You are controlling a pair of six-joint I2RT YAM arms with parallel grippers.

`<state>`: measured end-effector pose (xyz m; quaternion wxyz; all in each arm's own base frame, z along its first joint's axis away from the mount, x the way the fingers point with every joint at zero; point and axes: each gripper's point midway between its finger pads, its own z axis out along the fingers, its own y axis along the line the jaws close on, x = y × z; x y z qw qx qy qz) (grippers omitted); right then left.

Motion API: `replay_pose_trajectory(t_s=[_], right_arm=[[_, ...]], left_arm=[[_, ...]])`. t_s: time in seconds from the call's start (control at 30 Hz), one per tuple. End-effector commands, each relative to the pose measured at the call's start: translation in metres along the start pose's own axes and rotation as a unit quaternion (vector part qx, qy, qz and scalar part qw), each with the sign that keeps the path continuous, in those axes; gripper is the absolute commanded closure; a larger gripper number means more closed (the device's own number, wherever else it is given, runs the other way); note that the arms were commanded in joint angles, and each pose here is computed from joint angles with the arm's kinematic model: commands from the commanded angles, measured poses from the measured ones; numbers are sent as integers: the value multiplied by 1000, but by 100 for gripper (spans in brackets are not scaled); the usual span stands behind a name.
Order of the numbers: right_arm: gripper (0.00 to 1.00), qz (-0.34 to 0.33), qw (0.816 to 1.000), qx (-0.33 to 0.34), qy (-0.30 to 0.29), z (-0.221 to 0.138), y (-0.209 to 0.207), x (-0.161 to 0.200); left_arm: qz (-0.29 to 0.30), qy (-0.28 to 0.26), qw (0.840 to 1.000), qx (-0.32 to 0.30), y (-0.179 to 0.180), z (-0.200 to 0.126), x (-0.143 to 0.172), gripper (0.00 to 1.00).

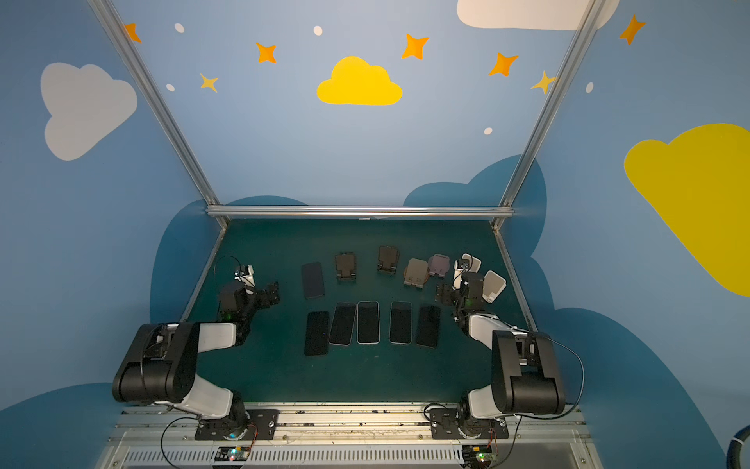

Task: Remove the phone from the phone stand
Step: Reset both arms

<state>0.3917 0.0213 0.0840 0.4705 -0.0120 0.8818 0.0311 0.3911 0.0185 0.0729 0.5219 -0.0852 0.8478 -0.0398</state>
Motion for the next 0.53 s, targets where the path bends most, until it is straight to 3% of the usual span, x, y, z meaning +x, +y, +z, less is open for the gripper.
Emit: replay_pose_trajectory(t_s=[0.0, 0.5], right_arm=[[7, 2, 1000, 3, 0, 0, 1, -1], [7, -1, 1000, 5, 1, 1, 2, -2]], left_arm=[[5, -8, 1000, 1, -2, -1, -7, 0], [5, -8, 1000, 2, -2, -1, -7, 0]])
